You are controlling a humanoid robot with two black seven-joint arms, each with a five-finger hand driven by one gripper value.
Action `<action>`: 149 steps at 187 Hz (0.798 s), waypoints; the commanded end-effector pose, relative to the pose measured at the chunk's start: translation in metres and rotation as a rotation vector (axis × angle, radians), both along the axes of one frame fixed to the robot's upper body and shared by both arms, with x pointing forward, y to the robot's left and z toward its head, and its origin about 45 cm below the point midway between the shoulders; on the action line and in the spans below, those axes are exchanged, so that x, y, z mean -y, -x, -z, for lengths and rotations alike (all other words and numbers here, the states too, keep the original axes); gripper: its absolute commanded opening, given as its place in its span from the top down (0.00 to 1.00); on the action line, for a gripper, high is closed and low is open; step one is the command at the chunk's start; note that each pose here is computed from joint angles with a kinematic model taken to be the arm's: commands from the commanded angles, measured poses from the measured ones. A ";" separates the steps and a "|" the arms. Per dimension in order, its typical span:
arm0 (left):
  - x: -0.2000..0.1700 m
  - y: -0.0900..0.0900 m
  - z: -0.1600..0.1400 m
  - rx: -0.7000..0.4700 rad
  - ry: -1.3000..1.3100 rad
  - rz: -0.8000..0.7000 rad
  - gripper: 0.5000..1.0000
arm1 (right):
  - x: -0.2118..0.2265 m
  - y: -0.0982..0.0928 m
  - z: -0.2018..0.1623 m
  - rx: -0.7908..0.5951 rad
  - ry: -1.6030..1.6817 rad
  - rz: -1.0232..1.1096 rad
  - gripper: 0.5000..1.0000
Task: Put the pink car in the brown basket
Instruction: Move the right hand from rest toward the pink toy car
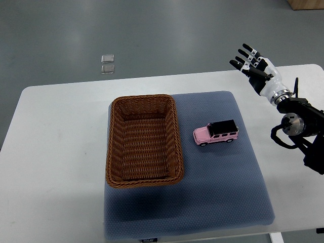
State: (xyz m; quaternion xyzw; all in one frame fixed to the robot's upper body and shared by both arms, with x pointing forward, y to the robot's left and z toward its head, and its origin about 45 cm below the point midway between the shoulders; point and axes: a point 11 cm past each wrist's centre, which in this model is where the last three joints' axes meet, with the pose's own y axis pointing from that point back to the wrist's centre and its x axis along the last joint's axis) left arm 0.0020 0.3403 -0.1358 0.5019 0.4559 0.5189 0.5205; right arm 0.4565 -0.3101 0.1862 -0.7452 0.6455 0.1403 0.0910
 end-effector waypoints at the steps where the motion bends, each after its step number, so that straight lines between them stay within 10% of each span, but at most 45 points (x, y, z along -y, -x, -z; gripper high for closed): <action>1: 0.000 0.000 0.000 0.000 0.000 0.002 0.00 | 0.000 0.000 0.001 0.000 0.000 -0.001 0.17; 149: -0.001 0.000 0.000 0.000 -0.002 0.000 0.00 | -0.012 0.004 0.003 0.011 0.054 -0.084 0.17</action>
